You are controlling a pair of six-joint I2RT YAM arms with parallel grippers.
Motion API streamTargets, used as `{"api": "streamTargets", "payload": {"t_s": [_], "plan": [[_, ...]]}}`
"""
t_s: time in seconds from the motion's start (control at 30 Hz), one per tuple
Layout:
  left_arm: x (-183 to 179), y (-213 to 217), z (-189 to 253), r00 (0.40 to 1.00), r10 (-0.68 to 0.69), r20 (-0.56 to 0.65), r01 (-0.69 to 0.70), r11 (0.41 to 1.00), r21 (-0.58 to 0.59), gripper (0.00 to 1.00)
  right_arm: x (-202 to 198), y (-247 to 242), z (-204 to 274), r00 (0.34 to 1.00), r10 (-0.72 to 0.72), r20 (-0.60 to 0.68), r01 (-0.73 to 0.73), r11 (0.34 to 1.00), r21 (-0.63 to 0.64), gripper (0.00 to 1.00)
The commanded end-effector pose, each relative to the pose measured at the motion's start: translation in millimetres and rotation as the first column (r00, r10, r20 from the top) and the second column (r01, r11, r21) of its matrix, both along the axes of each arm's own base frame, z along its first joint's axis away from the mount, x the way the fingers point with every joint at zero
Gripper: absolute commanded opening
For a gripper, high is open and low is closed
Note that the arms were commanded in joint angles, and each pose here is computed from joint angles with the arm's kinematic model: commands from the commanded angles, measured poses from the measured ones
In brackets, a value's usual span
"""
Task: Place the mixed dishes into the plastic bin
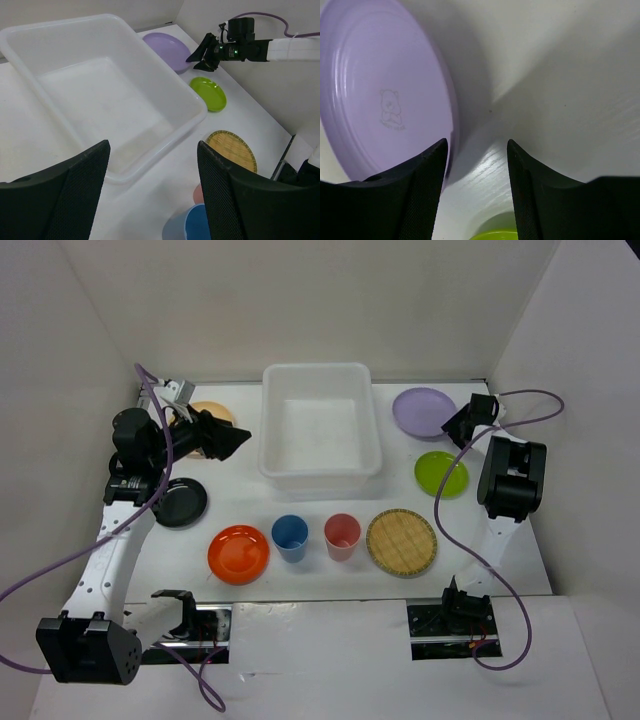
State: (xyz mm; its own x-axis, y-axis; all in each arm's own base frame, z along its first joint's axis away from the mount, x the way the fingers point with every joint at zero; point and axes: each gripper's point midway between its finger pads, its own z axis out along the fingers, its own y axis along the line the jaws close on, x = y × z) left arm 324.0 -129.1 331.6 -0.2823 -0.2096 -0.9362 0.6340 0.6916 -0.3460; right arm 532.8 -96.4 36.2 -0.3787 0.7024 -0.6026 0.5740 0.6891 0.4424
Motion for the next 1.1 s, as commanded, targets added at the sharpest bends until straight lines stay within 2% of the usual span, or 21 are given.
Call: {"api": "streamTargets", "payload": {"t_s": [0.0,0.17,0.2,0.3,0.37,0.43,0.47,0.6,0.63,0.67,0.87,0.93,1.0,1.07], "plan": [[1.4,1.6,23.9,0.996,-0.007,0.094,0.005,1.0,0.021,0.78,2.9,-3.6,16.5,0.999,-0.016,0.033,0.017,0.999,-0.042,0.57],[1.4,1.6,23.9,0.996,-0.007,0.094,0.005,1.0,0.021,0.78,12.7,-4.1,13.8,1.0,-0.009,0.022,0.01,0.999,-0.034,0.57],[1.4,1.6,23.9,0.996,-0.007,0.094,0.005,1.0,0.021,0.78,14.8,-4.5,12.6,1.0,-0.009,0.022,0.01,0.999,-0.034,0.5],[-1.2,1.6,24.9,0.996,-0.007,0.094,0.005,1.0,0.021,0.79,12.8,-4.1,2.0,1.0,-0.009,-0.011,0.009,1.0,-0.027,0.41],[-1.2,1.6,24.9,0.996,-0.007,0.094,0.005,1.0,0.021,0.79,15.5,-4.7,5.6,1.0,-0.009,-0.002,0.009,1.0,-0.029,0.41],[-1.2,1.6,24.9,0.996,-0.007,0.094,0.005,1.0,0.021,0.79,14.7,-4.5,-0.2,1.0,-0.009,-0.013,0.009,1.0,-0.026,0.35],[-1.2,1.6,24.9,0.996,-0.007,0.094,0.005,1.0,0.021,0.79,14.9,-2.9,-0.1,1.0,-0.002,-0.012,0.002,1.0,-0.02,0.35],[0.0,2.6,24.9,0.996,0.003,0.094,-0.005,1.0,0.021,0.8,16.9,-3.3,-10.4,1.0,-0.002,-0.031,0.002,1.0,-0.016,0.2],[0.0,2.6,24.9,0.996,0.003,0.094,-0.005,1.0,0.021,0.8,16.9,-3.3,-10.5,1.0,-0.002,-0.031,0.002,1.0,-0.016,0.07],[0.0,2.6,24.9,0.996,0.003,0.094,-0.005,1.0,0.021,0.8,18.1,2.0,-10.3,1.0,0.0,-0.029,0.0,1.0,-0.009,0.01],[0.3,2.9,24.8,0.995,0.002,0.1,-0.005,1.0,0.027,0.8,6.3,13.3,14.8,1.0,-0.013,0.013,0.013,1.0,-0.002,0.0],[0.3,2.9,24.8,0.995,0.002,0.1,-0.005,1.0,0.027,0.8,4.4,17.0,54.0,0.996,-0.022,0.089,0.023,1.0,-0.011,0.0],[0.3,2.9,24.8,0.995,0.002,0.1,-0.005,1.0,0.027,0.8,-4.5,23.7,71.1,0.993,-0.034,0.114,0.036,0.999,-0.02,0.0],[0.3,2.9,24.8,0.995,0.002,0.1,-0.005,1.0,0.027,0.8,-8.8,31.9,115.6,0.98,-0.049,0.191,0.059,0.997,-0.049,0.0]]}}
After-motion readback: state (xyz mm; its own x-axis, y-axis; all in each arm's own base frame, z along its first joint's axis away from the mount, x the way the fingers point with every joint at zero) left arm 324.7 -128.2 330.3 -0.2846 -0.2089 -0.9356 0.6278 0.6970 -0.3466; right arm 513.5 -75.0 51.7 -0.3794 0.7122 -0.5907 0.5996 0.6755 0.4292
